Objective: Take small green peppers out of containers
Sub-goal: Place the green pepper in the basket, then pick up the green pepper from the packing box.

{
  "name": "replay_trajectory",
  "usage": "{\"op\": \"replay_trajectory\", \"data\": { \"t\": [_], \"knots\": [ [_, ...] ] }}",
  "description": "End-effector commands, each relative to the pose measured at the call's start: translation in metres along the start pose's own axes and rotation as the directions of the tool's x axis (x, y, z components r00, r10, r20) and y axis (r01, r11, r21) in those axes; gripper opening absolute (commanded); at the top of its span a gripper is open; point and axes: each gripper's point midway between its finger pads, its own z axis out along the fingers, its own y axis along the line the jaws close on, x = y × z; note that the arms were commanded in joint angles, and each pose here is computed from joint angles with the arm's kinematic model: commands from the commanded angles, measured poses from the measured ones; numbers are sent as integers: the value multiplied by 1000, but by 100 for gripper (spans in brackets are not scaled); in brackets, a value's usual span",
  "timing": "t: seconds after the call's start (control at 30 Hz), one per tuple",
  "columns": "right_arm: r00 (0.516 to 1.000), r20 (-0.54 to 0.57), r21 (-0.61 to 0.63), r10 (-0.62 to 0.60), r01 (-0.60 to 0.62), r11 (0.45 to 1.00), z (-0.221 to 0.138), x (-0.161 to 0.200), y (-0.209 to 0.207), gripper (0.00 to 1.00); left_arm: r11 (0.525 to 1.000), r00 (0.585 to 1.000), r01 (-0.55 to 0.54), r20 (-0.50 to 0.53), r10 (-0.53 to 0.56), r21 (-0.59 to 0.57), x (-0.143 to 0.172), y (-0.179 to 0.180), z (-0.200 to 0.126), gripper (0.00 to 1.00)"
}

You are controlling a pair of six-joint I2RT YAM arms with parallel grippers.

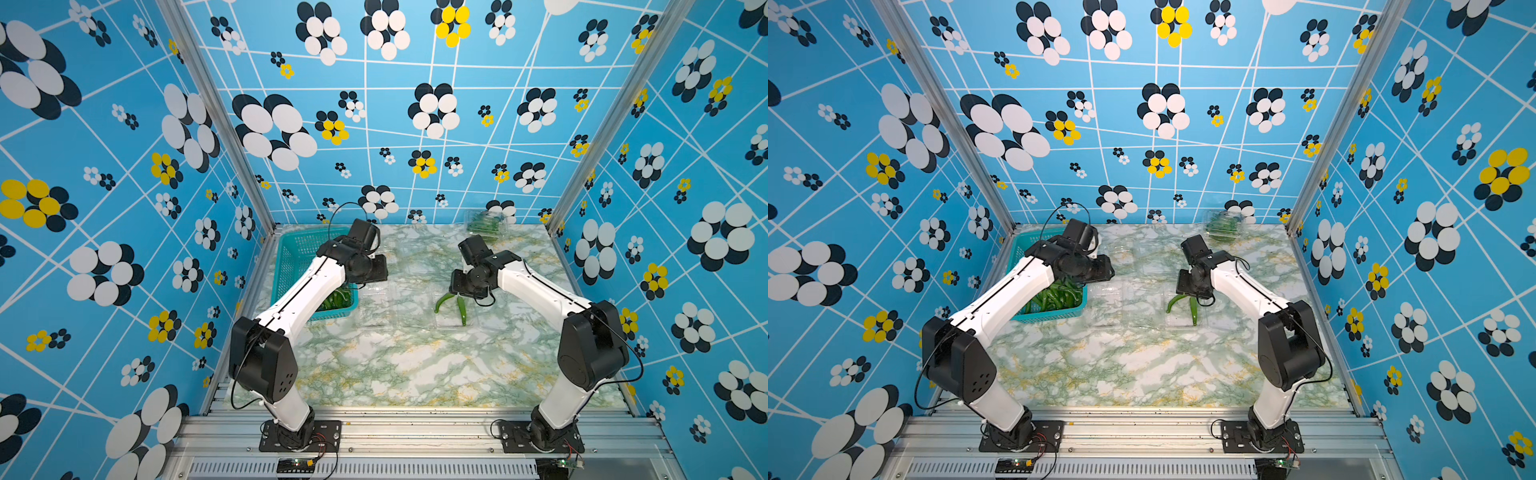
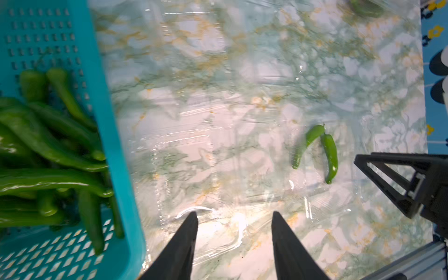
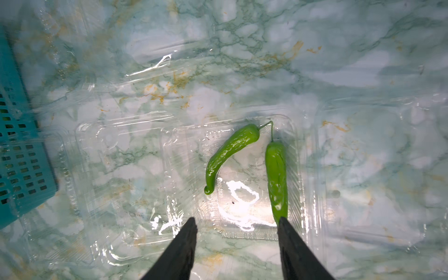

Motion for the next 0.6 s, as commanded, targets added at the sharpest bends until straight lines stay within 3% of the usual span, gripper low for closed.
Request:
{"op": "replay_trajectory", "data": {
  "t": [0.0,0.1,0.33,0.57],
  "knots": [
    [999,30,-8,31,-31,999,-12,-3,-24,55,988,988,-150,-28,150,-32,4,-32,23,51],
    [997,46,-19,63,-62,998,-20,-3,-44,56,963,961,-270,-63,268,-27,13,-66,47,53],
    [990,62,-31,124,-122,992,-35,-1,-82,56,914,901,-402,-156,405,53,40,-126,108,53],
    [989,49,-55,139,-136,989,-30,3,-91,57,907,881,-414,-217,420,72,64,-143,145,54]
  ]
}}
